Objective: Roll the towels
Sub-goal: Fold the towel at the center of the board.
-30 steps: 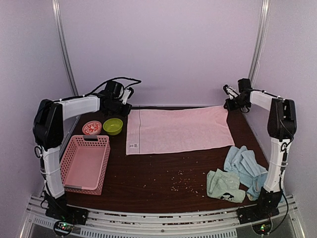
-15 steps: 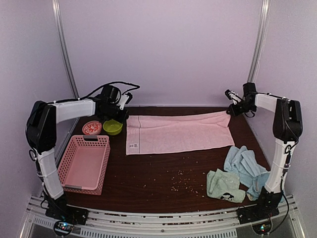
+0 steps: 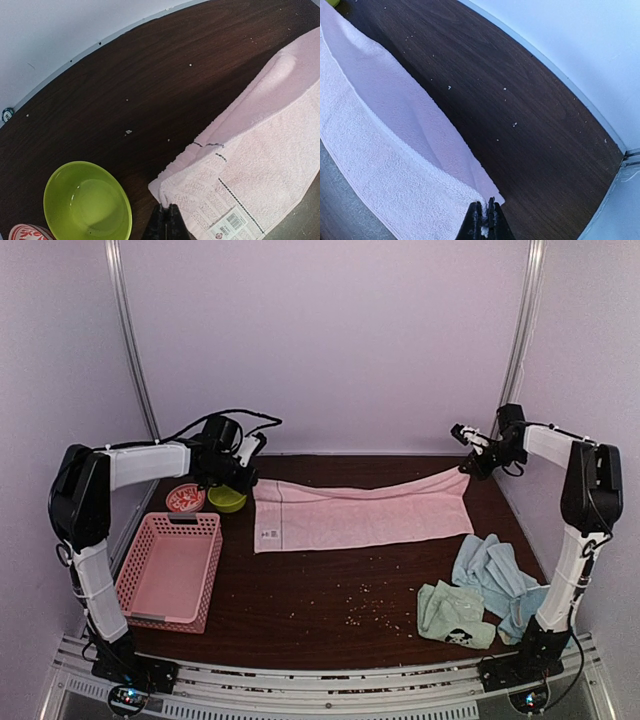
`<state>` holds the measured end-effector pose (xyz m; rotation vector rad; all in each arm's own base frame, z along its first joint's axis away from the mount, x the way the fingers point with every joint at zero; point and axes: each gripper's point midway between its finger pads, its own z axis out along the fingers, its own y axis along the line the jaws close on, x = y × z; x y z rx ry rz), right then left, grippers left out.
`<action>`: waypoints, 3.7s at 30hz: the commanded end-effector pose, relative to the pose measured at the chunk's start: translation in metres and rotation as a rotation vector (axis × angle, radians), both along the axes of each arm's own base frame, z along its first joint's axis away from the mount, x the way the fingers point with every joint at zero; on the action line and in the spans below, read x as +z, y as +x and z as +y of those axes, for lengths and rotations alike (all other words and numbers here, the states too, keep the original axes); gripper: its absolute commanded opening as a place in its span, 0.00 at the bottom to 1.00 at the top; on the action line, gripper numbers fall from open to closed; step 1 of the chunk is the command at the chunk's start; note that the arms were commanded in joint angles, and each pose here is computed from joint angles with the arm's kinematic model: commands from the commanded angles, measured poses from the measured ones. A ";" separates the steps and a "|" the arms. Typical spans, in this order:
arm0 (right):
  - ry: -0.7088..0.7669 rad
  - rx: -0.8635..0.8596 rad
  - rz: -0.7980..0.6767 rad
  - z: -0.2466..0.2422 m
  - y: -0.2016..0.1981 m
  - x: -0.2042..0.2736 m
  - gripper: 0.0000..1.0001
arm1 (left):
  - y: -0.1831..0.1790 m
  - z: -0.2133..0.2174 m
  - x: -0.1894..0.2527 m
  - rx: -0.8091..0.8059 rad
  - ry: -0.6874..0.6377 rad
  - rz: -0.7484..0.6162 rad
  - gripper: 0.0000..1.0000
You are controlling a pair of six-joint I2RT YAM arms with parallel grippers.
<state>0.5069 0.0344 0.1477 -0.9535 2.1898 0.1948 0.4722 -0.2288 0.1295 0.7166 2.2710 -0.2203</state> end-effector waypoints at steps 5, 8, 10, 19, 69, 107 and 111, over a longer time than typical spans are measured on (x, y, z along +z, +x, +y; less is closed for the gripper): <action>-0.087 0.091 -0.111 -0.003 0.000 0.031 0.00 | 0.005 -0.005 0.030 -0.029 -0.017 -0.065 0.00; -0.103 0.088 -0.121 -0.005 -0.003 0.027 0.00 | 0.003 -0.005 0.030 -0.040 -0.017 -0.061 0.00; -0.132 0.093 -0.140 -0.007 -0.008 0.025 0.00 | 0.001 -0.006 0.028 -0.050 -0.020 -0.054 0.00; -0.216 0.139 -0.198 -0.009 -0.032 0.008 0.00 | -0.014 -0.007 0.015 -0.092 -0.018 -0.008 0.00; -0.193 0.223 -0.023 -0.003 -0.082 -0.045 0.00 | -0.064 0.005 -0.016 -0.213 0.048 0.076 0.00; -0.249 0.265 0.124 -0.012 -0.108 -0.105 0.00 | -0.128 0.009 -0.090 -0.330 0.165 0.304 0.00; -0.236 0.264 0.106 -0.008 -0.115 -0.093 0.02 | -0.134 0.009 -0.076 -0.332 0.145 0.279 0.06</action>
